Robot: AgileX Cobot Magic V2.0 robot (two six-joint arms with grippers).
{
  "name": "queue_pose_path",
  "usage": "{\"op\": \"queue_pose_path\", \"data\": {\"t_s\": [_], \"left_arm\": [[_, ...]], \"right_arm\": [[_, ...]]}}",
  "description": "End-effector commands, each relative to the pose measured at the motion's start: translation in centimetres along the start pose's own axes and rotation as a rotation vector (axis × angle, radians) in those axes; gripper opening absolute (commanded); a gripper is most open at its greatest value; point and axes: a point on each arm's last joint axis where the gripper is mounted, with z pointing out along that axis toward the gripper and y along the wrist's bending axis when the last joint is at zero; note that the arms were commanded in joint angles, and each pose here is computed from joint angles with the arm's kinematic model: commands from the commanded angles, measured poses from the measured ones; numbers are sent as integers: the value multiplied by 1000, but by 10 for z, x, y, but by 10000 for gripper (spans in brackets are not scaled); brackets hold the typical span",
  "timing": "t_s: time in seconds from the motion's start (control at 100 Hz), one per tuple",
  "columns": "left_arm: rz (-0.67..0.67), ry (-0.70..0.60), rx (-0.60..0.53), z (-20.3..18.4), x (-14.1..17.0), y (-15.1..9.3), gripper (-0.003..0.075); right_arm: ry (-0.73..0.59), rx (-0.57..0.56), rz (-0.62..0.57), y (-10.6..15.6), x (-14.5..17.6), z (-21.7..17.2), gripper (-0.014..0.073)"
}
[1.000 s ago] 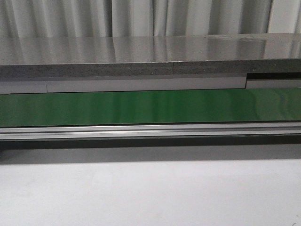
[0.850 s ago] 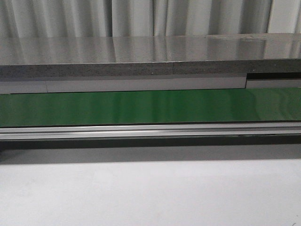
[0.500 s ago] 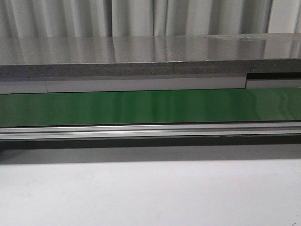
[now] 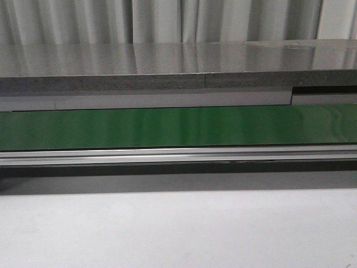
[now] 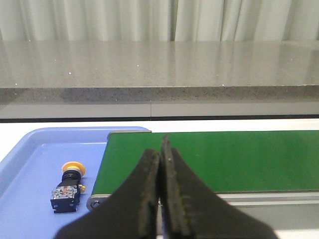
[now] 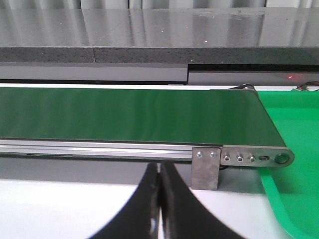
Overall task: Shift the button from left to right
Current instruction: 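Lower the left gripper toward the yellow push button in the blue tray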
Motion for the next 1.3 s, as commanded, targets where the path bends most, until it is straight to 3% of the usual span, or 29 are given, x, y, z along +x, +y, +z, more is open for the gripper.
{"op": "queue_pose_path", "data": {"t_s": [0.0, 0.37, 0.61, 0.91, 1.17, 1.29], "left_arm": [[-28, -15, 1, 6, -32, -1, -20], [-32, 389, 18, 60, -94, -4, -20], [-33, 633, 26, 103, -107, -4, -20], [-42, 808, 27, 131, -86, -4, -20], [-31, 823, 30, 134, -83, -4, -16], [-5, 823, 43, 134, -83, -4, 82]], "right_arm": [[-116, 2, -11, 0, -13, -3, -68], [-116, 2, -11, 0, -13, -3, -68], [-116, 2, -11, 0, -13, -3, -68], [-116, 2, -11, 0, -13, -3, -68], [-116, 2, -11, 0, -13, -3, -68], [-116, 2, -11, 0, -13, -3, -68]]}}
